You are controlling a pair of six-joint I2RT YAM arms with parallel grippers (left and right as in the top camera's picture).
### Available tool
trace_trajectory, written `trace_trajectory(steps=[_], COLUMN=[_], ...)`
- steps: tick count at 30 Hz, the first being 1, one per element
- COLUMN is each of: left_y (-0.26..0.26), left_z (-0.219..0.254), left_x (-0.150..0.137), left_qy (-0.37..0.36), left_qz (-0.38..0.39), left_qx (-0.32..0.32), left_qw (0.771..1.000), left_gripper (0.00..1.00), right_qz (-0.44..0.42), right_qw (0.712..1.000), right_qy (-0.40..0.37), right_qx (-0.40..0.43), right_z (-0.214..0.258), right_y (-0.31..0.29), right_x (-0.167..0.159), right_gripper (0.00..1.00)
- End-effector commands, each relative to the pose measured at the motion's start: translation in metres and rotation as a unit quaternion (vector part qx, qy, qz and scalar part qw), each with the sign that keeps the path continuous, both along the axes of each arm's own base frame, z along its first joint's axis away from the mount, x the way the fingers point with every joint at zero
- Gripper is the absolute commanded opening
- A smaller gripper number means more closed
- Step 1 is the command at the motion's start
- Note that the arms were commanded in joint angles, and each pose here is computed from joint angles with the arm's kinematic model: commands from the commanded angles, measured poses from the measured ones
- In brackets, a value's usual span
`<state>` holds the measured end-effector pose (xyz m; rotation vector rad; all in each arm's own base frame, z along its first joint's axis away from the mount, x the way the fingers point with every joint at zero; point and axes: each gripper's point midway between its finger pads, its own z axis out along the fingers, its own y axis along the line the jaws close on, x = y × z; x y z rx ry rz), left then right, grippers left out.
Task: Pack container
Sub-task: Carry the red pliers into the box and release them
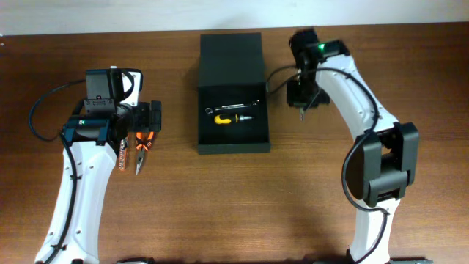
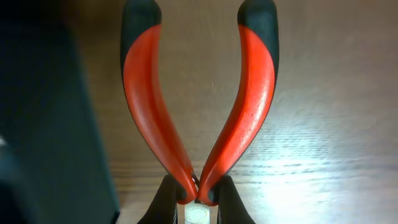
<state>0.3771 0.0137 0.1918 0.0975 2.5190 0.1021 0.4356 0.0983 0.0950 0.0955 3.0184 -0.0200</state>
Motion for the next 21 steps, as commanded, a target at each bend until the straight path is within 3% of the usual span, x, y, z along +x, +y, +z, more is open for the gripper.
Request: trace_trajectory(steps=[1, 7, 12, 21], left_y=[-0.003, -0.003, -0.003, -0.003], left_z=[0.006, 0.007, 0.007, 0.007], left_x=[0.005, 0.005, 0.005, 0.005], left_qy=[-0.009, -0.011, -0.011, -0.011], left_qz=[0.001, 0.001, 0.001, 0.001], left_qx=[-0.008, -0.008, -0.008, -0.008], left_qw=[1.000, 1.000, 1.000, 1.000], left_gripper=[0.99, 0.99, 0.99, 0.99], right_qz=[0.050, 0.173, 0.287, 0.544], right_qw=[0.996, 0.977, 0.948, 0.825], right_qy=[-0.075, -0.128, -0.139, -0.149], right_qx=[0.001, -0.002, -0.011, -0.030], right_z=[0.059, 0.113, 0.127, 0.125], right_y=[0.009, 0.045, 0.088, 0.169], right_x=[0.018, 0.016, -0.001, -0.039], right_gripper=[0.04, 0.04, 0.04, 0.04])
